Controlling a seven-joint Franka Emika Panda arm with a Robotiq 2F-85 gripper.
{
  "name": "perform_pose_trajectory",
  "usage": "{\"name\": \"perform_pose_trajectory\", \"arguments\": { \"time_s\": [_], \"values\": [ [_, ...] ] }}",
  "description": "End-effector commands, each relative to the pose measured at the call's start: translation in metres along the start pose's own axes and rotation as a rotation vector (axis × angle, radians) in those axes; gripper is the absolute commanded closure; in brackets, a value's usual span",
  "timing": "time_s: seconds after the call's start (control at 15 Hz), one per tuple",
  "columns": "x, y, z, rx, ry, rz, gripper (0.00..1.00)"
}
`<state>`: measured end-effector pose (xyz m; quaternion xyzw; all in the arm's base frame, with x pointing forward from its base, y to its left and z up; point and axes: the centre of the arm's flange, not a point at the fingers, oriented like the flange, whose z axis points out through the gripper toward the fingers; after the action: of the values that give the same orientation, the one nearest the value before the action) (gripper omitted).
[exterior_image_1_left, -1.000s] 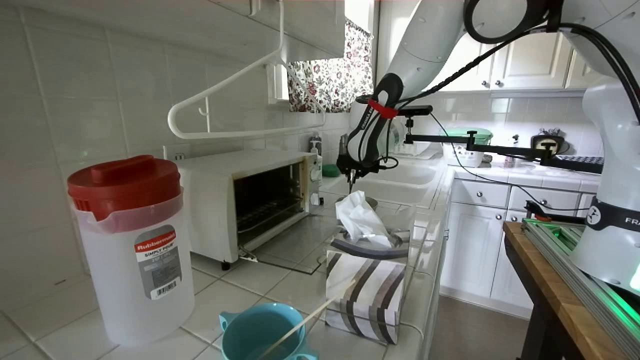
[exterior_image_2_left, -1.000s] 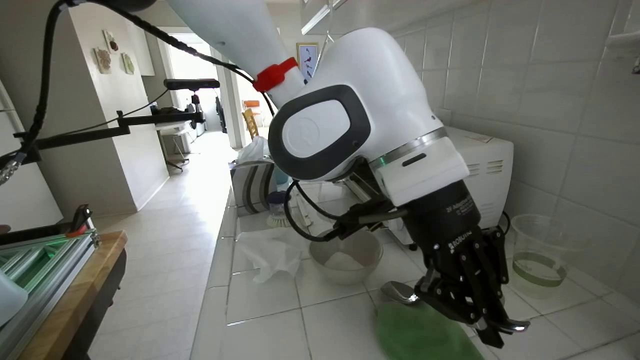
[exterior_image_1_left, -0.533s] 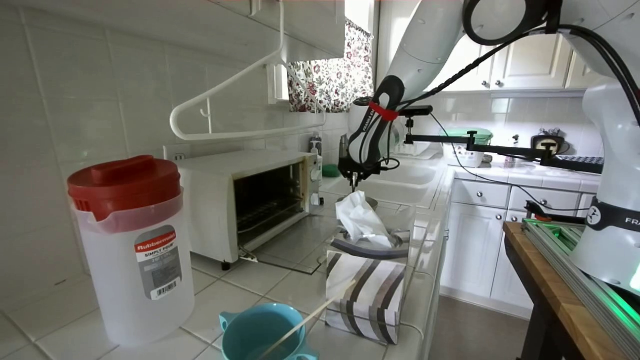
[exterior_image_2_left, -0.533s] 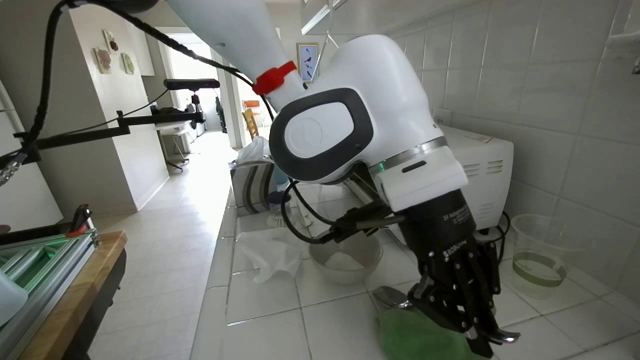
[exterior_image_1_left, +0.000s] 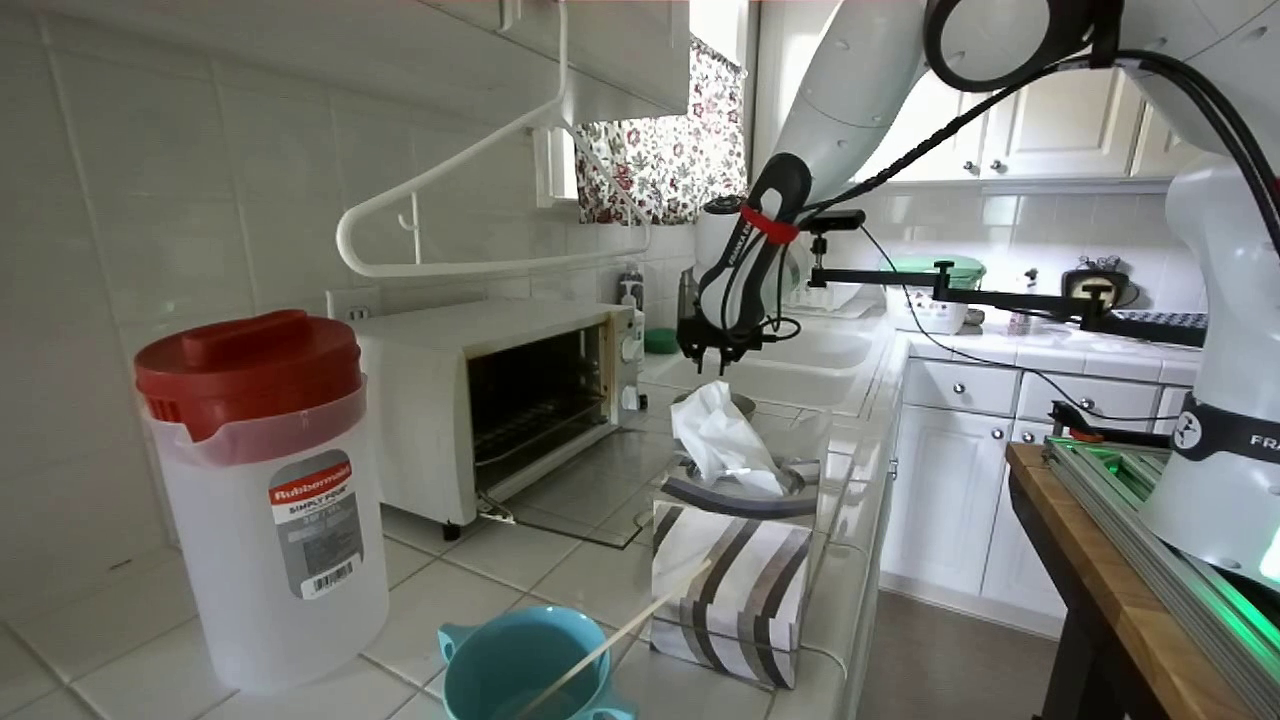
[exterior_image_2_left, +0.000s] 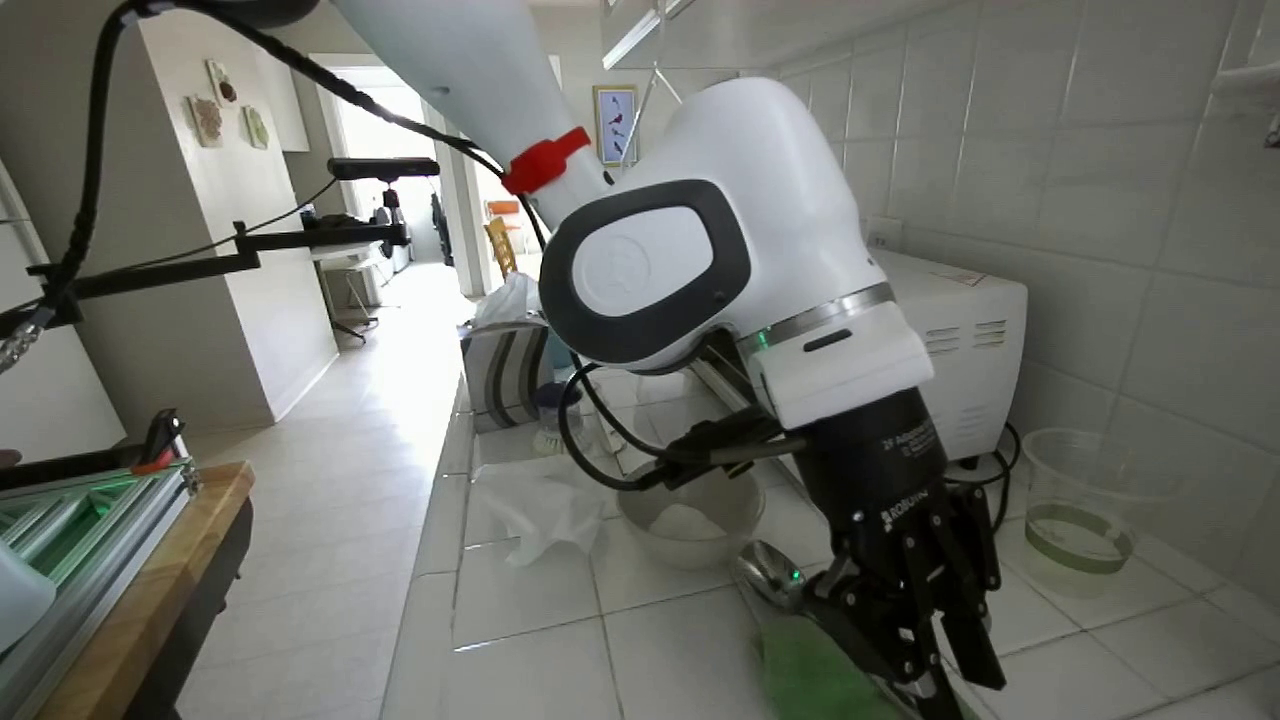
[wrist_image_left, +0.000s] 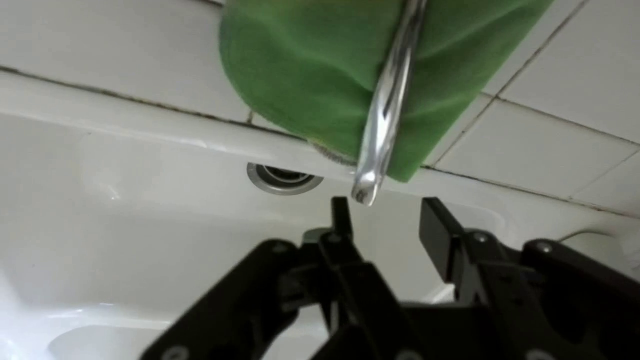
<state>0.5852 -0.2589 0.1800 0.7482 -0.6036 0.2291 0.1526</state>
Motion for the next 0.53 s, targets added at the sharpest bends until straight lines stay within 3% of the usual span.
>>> {"name": "perform_pose_trajectory", "arguments": {
  "time_s": [0.0,0.27,0.47],
  "values": [
    [0.003,-0.006,0.004,-0.019,0.005,0.002,0.27],
    [0.004,-0.005,0.004,-0.026,0.011,-0.001,0.00],
    [0.011,-0.003,-0.010,-0.021,-0.011,-0.008,0.00]
  ]
}}
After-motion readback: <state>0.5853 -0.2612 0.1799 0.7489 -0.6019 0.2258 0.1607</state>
